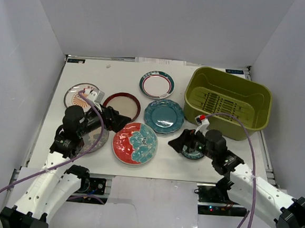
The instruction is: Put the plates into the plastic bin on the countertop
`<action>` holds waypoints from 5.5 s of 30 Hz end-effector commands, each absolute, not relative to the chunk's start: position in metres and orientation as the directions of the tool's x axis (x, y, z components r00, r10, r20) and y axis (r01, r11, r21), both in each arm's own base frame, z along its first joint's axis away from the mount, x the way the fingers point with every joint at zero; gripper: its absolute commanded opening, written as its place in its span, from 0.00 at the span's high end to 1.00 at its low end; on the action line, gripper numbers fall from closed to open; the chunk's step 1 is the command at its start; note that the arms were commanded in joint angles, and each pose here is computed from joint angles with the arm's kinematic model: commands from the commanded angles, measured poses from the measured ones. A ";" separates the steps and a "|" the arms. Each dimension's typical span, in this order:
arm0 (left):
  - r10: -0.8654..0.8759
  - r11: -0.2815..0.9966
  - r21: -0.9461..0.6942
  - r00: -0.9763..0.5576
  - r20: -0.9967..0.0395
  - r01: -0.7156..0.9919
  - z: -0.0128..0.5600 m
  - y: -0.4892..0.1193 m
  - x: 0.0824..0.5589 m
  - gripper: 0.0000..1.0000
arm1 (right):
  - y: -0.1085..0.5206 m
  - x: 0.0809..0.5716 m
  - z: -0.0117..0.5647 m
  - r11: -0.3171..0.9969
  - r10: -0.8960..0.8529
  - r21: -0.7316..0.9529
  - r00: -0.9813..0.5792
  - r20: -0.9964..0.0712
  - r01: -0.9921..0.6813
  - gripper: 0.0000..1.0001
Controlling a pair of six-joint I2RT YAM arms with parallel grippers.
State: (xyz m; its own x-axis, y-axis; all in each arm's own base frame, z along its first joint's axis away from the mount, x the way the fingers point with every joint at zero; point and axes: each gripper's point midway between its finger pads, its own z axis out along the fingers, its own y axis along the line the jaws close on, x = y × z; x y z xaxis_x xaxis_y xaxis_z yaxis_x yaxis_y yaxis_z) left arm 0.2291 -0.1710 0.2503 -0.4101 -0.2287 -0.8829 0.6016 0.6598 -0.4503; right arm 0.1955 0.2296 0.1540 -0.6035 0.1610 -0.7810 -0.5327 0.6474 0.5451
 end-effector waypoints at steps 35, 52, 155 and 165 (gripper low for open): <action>-0.460 0.802 -0.596 -0.594 -0.659 0.041 0.170 -0.120 0.236 0.31 | 0.336 0.178 0.091 0.400 0.296 0.859 -0.842 -0.451 -0.319 0.92; -0.534 0.605 -0.789 -0.679 -0.504 0.111 0.152 -0.194 0.265 0.34 | 0.105 0.315 0.397 0.806 0.500 0.479 -0.032 -0.865 -0.348 0.92; -0.712 0.300 -0.803 -0.439 -0.548 0.514 0.352 -0.233 0.225 1.00 | 0.245 0.232 0.229 0.242 0.011 0.571 -0.586 -0.810 -0.784 0.10; -0.702 0.258 -0.793 -0.457 -0.547 0.552 0.367 -0.239 0.219 1.00 | 0.253 0.225 0.232 0.171 0.040 0.619 -0.622 -0.782 -0.767 0.47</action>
